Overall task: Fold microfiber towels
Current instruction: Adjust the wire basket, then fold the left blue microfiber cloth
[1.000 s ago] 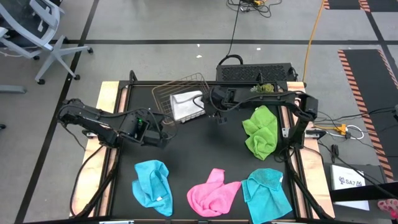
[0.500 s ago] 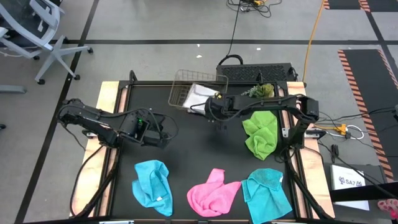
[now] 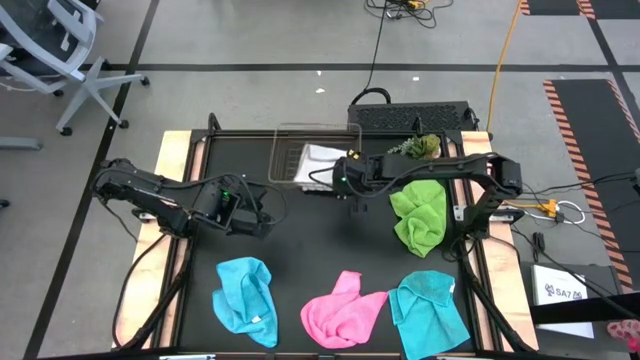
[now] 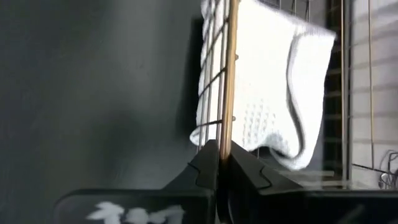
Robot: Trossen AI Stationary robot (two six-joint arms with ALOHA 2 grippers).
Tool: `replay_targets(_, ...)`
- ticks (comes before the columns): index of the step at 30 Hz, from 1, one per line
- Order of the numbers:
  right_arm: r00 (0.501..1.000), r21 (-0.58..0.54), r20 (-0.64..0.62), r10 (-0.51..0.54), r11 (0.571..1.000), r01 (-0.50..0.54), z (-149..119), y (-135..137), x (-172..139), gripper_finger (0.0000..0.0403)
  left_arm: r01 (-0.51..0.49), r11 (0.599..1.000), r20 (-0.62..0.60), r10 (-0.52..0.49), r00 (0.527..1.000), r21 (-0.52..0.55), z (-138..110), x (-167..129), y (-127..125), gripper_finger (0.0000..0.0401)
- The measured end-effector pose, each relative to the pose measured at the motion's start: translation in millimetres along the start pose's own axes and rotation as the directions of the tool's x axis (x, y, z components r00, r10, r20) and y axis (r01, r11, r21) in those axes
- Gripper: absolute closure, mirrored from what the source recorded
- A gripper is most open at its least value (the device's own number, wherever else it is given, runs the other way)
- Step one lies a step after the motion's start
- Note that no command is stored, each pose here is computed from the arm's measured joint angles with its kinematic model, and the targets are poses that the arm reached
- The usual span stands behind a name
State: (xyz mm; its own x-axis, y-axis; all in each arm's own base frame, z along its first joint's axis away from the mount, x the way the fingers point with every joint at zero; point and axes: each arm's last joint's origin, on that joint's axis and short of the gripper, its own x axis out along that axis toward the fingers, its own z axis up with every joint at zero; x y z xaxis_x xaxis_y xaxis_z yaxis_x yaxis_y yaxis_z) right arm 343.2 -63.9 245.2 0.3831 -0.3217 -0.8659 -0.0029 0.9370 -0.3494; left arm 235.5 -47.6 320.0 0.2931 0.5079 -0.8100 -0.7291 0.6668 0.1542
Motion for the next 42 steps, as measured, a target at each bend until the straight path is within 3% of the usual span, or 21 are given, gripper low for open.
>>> replay_targets(15, 0.999, 0.031, -0.027, 0.047, 0.998, -0.046, -5, -3, 0, 0.0333, 0.004, 1.0, -0.006, -0.004, 1.0, 0.004, 0, 0, 0, 0.0391)
replay_targets(22, 0.998, -0.009, -0.016, 0.06, 0.998, -0.06, -2, 8, -5, 0.0312, 0.012, 1.0, -0.017, -0.012, 1.0, 0.02, 0, 0, 0, 0.0391)
replay_targets(33, 0.996, 0.046, 0.08, 0.038, 0.998, -0.041, -3, 3, -39, 0.0308, 0.013, 0.999, -0.018, -0.012, 1.0, 0.031, -1, 0, 0, 0.0391)
replay_targets(37, 0.991, 0.083, 0.132, 0.032, 0.996, -0.044, -3, 5, -55, 0.0307, 0.001, 0.995, -0.005, 0.0, 1.0, 0.099, 1, 1, 1, 0.0391)
replay_targets(42, 0.974, 0.109, 0.224, 0.028, 0.993, -0.053, -2, 10, -80, 0.0307, 0.096, 0.981, -0.13, -0.074, 0.989, 0.171, 0, 3, 0, 0.0391)
